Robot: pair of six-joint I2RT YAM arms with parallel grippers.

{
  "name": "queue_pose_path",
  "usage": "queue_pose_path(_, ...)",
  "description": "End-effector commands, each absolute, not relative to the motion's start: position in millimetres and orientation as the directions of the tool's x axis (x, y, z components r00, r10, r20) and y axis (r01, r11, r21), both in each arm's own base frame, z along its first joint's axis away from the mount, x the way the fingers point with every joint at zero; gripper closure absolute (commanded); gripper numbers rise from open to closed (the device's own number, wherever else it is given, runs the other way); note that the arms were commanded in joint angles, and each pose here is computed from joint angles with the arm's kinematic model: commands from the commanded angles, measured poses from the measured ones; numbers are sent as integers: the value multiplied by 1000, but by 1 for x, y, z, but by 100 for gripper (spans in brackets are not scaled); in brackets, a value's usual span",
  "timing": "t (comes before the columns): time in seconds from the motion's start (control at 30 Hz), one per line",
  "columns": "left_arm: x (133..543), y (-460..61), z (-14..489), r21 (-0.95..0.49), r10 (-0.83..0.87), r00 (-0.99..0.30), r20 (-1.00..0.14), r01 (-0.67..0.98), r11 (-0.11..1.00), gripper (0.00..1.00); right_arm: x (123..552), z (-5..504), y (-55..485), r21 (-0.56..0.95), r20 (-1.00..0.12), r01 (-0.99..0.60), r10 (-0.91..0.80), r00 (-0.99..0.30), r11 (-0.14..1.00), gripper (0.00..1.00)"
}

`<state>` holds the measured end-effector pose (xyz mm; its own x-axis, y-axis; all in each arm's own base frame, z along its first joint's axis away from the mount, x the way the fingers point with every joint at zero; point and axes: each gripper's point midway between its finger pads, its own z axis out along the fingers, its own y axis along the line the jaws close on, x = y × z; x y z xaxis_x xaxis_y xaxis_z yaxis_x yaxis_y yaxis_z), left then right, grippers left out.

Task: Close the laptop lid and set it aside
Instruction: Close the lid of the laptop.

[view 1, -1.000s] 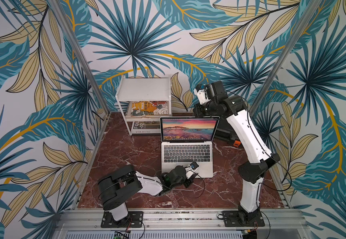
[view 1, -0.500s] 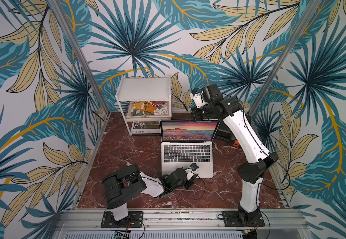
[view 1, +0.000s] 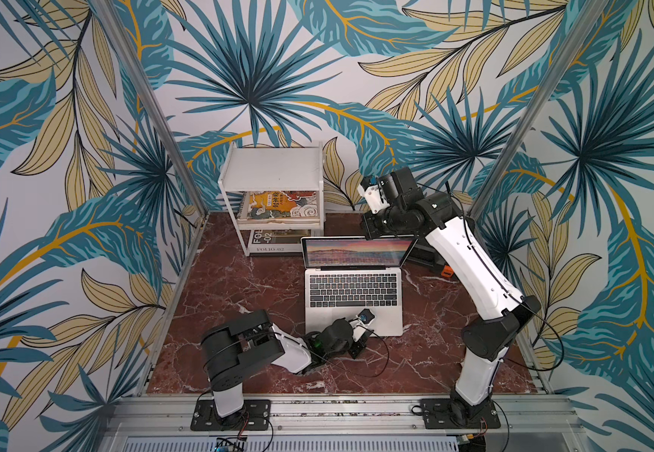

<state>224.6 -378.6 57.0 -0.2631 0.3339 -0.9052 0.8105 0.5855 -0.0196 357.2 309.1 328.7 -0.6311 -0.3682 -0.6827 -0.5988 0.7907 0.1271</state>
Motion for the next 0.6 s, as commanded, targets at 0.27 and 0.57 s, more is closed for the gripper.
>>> queue_pose_path(0.27,226,-380,54,-25,308,-258,-916,803,596,68,340,318,311,110,-677,-588,-373,-635,802,100)
queue_pose_path(0.57,226,-378,56,-36,291,-261,-920,799,601,68,327,300,307,111,-672,-563,-356,-650,819,100)
